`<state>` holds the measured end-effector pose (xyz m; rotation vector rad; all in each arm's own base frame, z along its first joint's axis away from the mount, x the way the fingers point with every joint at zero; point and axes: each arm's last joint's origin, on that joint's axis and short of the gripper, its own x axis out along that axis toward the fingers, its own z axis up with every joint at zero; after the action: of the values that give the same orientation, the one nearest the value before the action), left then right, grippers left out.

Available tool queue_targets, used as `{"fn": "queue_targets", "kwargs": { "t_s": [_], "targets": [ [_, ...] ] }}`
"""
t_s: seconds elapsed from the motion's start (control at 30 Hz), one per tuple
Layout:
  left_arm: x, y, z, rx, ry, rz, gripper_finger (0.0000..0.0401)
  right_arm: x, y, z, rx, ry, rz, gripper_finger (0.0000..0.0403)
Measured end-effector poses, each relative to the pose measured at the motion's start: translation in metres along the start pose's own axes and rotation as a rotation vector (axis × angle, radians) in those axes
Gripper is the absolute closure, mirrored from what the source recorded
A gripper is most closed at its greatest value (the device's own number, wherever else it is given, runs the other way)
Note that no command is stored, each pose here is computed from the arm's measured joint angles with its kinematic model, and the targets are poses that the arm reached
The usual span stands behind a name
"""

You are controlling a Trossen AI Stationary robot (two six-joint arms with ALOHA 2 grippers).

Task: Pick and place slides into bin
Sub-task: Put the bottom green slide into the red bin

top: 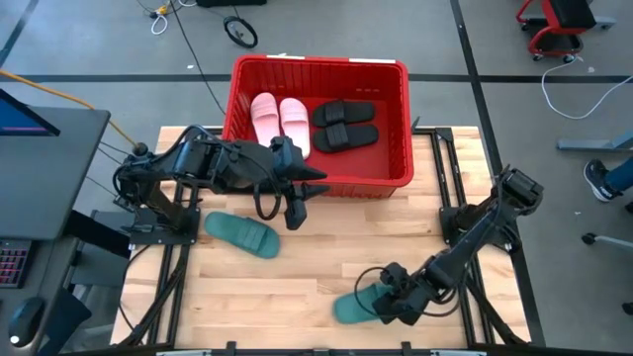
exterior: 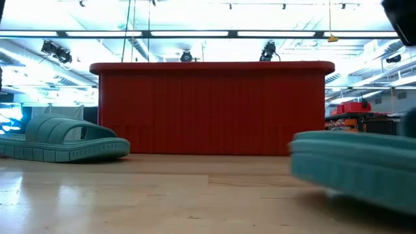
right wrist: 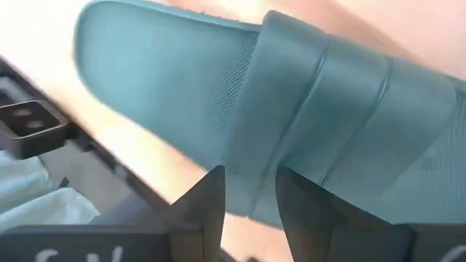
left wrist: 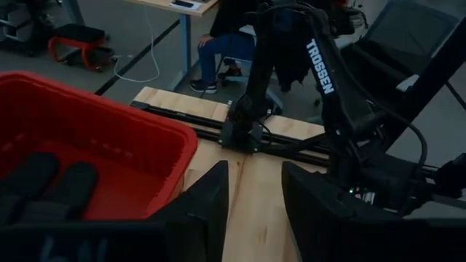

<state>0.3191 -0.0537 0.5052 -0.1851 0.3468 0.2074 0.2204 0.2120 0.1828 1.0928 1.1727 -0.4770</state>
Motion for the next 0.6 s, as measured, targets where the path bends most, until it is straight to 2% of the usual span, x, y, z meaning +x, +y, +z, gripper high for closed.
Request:
{"fn": "queue_targets", "kwargs": {
  "t_s": [0.17, 0.37, 0.47, 0.6],
  "targets": [
    [0.0, 0.0, 0.0, 0.0, 0.0, 0.0, 0.027, -0.011, 0.016, -0.004, -0.034, 0.008, 0.053, 0.0275],
    [0.0, 0.0, 0.0, 0.0, 0.0, 0.0, 0.0271, -0.026, 0.015, -0.02, -0.06, 0.02, -0.027, 0.0275],
    [0.0, 0.0, 0.0, -0.001, 0.0, 0.0, 0.0266, -0.028, 0.007, -0.031, -0.03, 0.02, -0.081, 0.0275],
    [0.0, -0.001, 0.0, 0.0, 0.001, -0.003, 0.026, -0.031, 0.002, -0.047, 0.035, 0.042, -0.073, 0.0275]
  ]
}}
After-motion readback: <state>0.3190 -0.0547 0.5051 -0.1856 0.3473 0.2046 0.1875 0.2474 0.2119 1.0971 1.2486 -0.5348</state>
